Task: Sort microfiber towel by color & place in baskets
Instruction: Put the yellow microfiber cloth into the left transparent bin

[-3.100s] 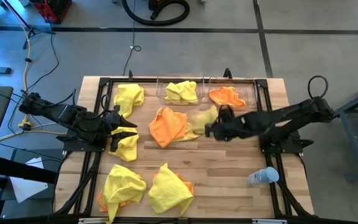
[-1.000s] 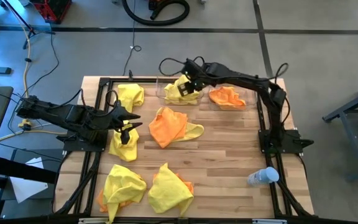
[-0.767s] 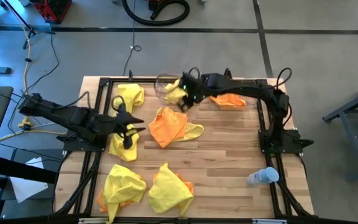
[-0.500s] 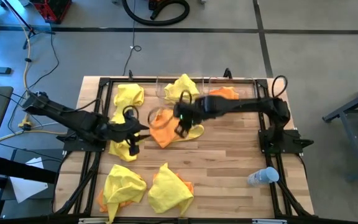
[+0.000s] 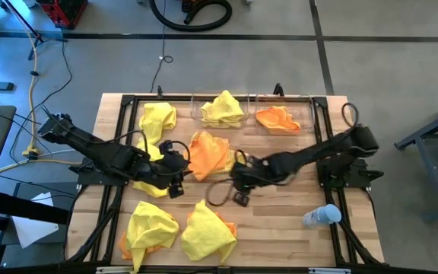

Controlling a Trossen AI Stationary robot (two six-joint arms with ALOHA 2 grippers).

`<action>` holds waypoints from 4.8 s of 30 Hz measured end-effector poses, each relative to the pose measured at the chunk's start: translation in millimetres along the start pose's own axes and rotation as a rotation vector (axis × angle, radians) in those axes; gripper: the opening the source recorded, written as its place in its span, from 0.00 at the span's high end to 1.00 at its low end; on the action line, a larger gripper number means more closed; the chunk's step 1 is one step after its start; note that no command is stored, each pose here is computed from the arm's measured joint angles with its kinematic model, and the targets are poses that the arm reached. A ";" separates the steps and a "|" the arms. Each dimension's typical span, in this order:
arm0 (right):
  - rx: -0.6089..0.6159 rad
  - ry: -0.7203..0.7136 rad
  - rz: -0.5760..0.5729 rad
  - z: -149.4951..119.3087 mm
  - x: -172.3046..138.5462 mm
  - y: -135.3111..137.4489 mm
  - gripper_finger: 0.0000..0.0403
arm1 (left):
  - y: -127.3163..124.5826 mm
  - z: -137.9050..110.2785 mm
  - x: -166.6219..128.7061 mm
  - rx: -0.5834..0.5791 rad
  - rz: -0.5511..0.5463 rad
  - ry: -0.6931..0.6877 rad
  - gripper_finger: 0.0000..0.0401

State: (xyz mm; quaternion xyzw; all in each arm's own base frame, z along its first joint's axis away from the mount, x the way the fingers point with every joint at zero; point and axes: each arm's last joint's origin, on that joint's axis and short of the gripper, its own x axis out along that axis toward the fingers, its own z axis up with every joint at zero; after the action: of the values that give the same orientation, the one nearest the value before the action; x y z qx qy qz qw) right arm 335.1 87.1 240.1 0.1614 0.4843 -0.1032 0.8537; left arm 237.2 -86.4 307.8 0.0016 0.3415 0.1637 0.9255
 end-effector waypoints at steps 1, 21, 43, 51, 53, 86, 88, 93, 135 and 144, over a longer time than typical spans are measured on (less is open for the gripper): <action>0.008 -0.003 0.013 -11.4 -4.6 -3.9 0.80 | -1.1 1.4 2.7 -0.004 0.008 0.004 0.67; 0.072 -0.203 0.152 -148.0 -108.9 -109.7 0.87 | 54.5 20.2 45.0 -0.747 0.437 0.458 0.67; 0.069 -0.136 0.077 -167.4 -112.3 -128.1 0.87 | 55.4 -116.9 93.6 -1.058 0.583 0.866 0.67; 0.058 -0.137 0.076 -167.3 -112.2 -128.1 0.87 | 54.1 -153.4 106.7 -1.196 0.519 0.837 0.68; 0.052 -0.138 0.077 -167.3 -112.3 -128.1 0.87 | 54.4 -152.9 105.8 -1.221 0.546 0.840 0.72; 0.079 -0.324 -0.063 -159.2 -114.1 -130.0 0.87 | 129.7 118.4 2.5 -0.722 0.369 -0.039 1.00; 0.082 -0.340 -0.079 -158.7 -114.3 -130.4 0.87 | 145.9 126.7 11.0 -0.668 0.374 -0.057 1.00; 0.092 -0.383 -0.128 -157.5 -115.0 -131.8 0.87 | 188.7 127.6 41.4 -0.555 0.341 0.025 1.00; 0.405 -0.663 -0.276 -150.4 -120.3 -136.8 0.87 | 274.1 16.1 258.5 -0.060 0.036 0.675 0.97; 0.406 -0.663 -0.276 -150.4 -120.3 -136.8 0.87 | 274.1 16.5 253.4 -0.105 0.043 0.692 0.75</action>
State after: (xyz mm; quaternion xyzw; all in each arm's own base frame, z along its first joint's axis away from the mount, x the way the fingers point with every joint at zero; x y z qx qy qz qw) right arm 109.0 19.3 247.5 0.2179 0.1699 -0.3566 0.8924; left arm 345.6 251.8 191.8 -0.0945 0.6261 0.1913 0.7500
